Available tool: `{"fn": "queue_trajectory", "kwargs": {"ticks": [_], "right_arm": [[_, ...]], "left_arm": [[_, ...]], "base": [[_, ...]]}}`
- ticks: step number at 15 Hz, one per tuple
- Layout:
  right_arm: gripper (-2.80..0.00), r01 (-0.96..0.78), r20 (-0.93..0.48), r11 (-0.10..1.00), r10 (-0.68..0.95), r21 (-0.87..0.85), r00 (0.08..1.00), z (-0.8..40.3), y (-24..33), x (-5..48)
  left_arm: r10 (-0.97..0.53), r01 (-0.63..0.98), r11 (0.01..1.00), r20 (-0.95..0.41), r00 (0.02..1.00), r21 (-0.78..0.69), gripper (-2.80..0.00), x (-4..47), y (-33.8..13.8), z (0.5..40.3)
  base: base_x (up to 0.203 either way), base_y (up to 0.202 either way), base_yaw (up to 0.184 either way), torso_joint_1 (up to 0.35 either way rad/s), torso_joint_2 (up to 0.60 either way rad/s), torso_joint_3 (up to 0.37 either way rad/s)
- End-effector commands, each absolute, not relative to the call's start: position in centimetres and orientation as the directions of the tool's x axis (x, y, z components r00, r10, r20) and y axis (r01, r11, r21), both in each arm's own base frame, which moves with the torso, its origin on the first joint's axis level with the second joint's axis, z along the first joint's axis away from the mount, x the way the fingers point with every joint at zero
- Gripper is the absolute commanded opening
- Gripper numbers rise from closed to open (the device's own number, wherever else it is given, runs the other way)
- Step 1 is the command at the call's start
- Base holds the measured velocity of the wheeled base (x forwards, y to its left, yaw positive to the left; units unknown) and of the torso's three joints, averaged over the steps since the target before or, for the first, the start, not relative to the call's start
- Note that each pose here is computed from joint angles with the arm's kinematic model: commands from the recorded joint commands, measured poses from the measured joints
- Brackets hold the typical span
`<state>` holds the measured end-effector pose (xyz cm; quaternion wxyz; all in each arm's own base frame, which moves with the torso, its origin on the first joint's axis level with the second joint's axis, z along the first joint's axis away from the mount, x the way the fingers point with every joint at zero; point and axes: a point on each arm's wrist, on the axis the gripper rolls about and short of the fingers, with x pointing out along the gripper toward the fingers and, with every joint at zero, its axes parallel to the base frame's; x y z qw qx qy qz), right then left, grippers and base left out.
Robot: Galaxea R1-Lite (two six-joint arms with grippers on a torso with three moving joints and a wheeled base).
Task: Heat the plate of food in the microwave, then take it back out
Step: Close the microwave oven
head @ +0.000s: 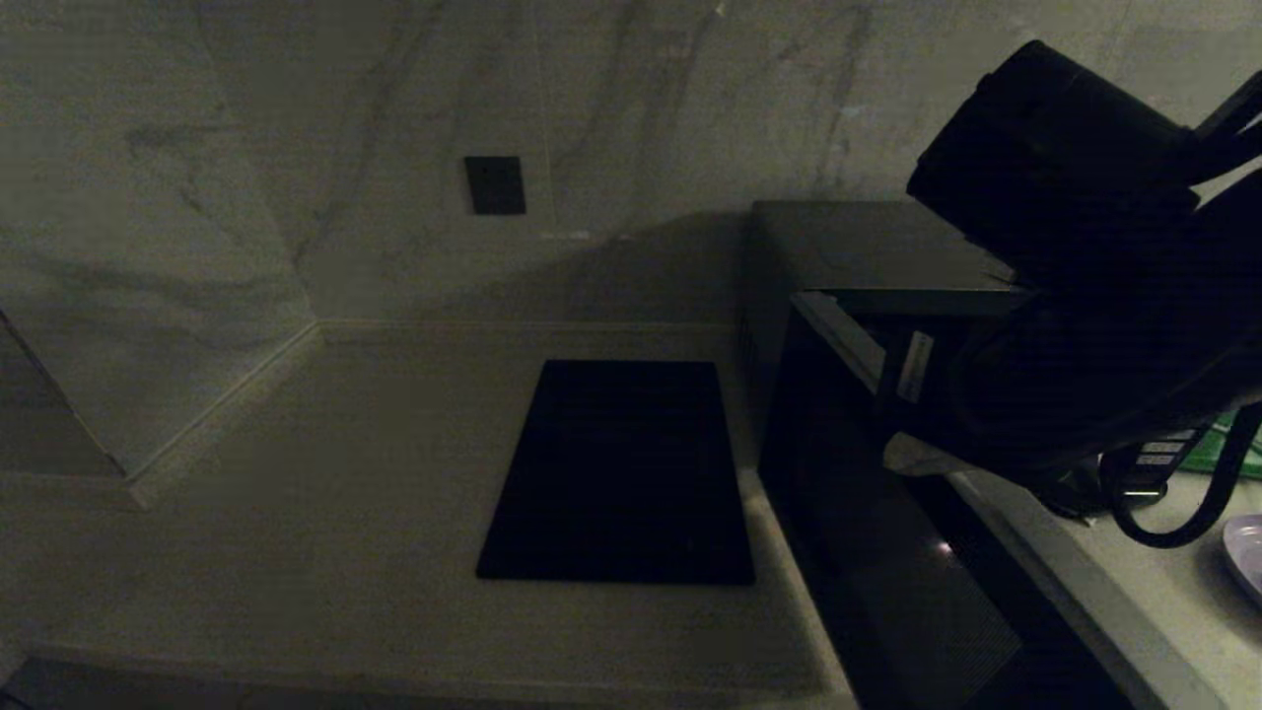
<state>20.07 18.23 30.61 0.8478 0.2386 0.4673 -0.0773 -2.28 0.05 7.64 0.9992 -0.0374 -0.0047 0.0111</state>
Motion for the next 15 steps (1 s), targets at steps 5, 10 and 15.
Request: {"fn": "queue_trajectory", "kwargs": {"ticks": [5, 10, 15], "right_arm": [[-2.8, 0.462, -0.825, 0.823, 0.012, 0.329, 0.565, 31.1, 14.4, 21.6], [-2.8, 0.523, -0.819, 0.786, -0.038, 0.329, 0.572, 31.2, 12.2, 22.8], [-2.8, 0.581, -0.815, 0.747, -0.094, 0.322, 0.572, 31.3, 9.7, 24.0]], "left_arm": [[0.023, -0.022, 0.997, 0.008, 1.0, -0.075, -2.8, -2.3, 0.1, 7.6], [0.023, -0.022, 0.997, 0.008, 1.0, -0.075, -2.8, -2.3, 0.1, 7.6], [0.023, -0.022, 0.997, 0.008, 1.0, -0.075, -2.8, -2.3, 0.1, 7.6]], "base": [[0.0, 0.0, 0.0, 0.0, 0.0, 0.0], [0.0, 0.0, 0.0, 0.0, 0.0, 0.0], [0.0, 0.0, 0.0, 0.0, 0.0, 0.0]]}}
